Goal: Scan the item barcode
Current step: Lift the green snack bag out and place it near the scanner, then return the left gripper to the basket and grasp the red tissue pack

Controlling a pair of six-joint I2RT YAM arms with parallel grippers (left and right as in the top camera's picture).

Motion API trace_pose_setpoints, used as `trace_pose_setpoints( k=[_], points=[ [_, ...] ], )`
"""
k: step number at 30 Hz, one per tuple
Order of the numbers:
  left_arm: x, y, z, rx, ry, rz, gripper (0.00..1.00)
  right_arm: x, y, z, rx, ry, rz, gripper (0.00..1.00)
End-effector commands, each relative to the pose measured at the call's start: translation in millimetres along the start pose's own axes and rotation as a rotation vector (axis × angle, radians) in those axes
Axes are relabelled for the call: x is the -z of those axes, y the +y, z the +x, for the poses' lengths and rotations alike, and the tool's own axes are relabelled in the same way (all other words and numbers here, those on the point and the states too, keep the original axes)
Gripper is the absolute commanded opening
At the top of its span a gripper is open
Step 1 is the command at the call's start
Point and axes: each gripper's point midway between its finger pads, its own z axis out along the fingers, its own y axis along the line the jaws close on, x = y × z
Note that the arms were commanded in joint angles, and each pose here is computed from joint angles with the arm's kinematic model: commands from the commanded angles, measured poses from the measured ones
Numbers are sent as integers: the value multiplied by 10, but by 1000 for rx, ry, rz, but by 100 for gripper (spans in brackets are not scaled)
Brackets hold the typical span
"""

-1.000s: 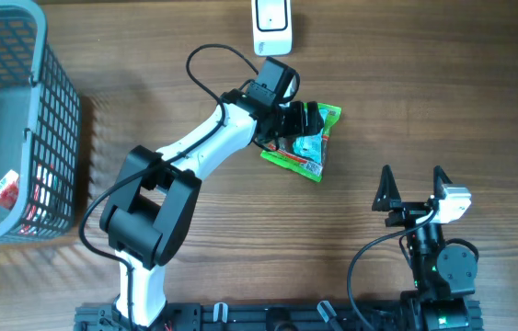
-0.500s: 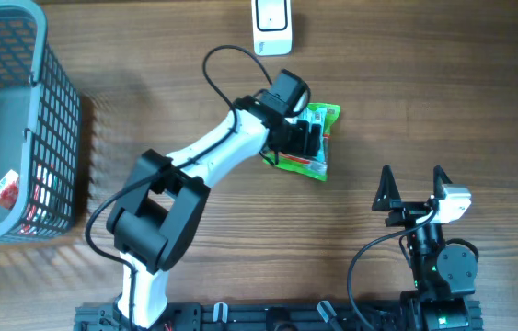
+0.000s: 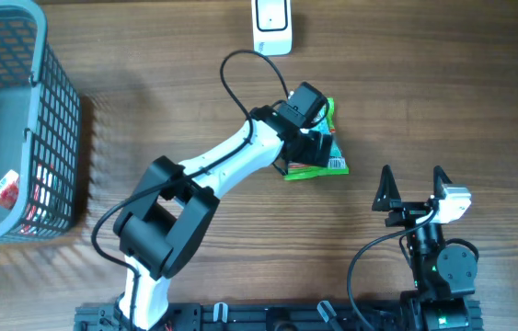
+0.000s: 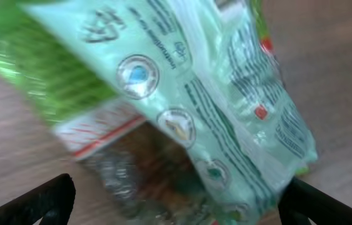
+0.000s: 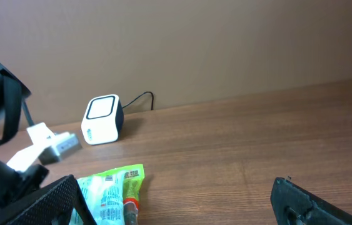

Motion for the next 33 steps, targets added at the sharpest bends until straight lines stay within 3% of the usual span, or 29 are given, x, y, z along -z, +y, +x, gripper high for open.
trace_pose_setpoints(
  k=[1,8,12,16,17,20,27,33],
  points=[
    [748,95,-630,65,-237,-8,100,2,-31,-23,-4,-11,16,100],
    [2109,485,-1233,149,-526,26,100,2,-31,-23,-4,-11,16,100],
    [3012,1198,-1266,283,-674,-49,100,2,-31,-23,-4,-11,16,100],
    [3722,2033,-966,460,-781,-171,100,2,-31,-23,-4,-11,16,100],
    [3995,2400,-755,550,-819,-238,100,2,-31,-23,-4,-11,16,100],
    [4341,2919,-368,697,-861,-322,100,2,-31,-23,-4,-11,16,100],
    [4491,3607,371,877,-768,-491,100,2,-31,-23,-4,-11,16,100],
    [4532,4080,729,1113,-771,-537,100,2,-31,-23,-4,-11,16,100]
  ],
)
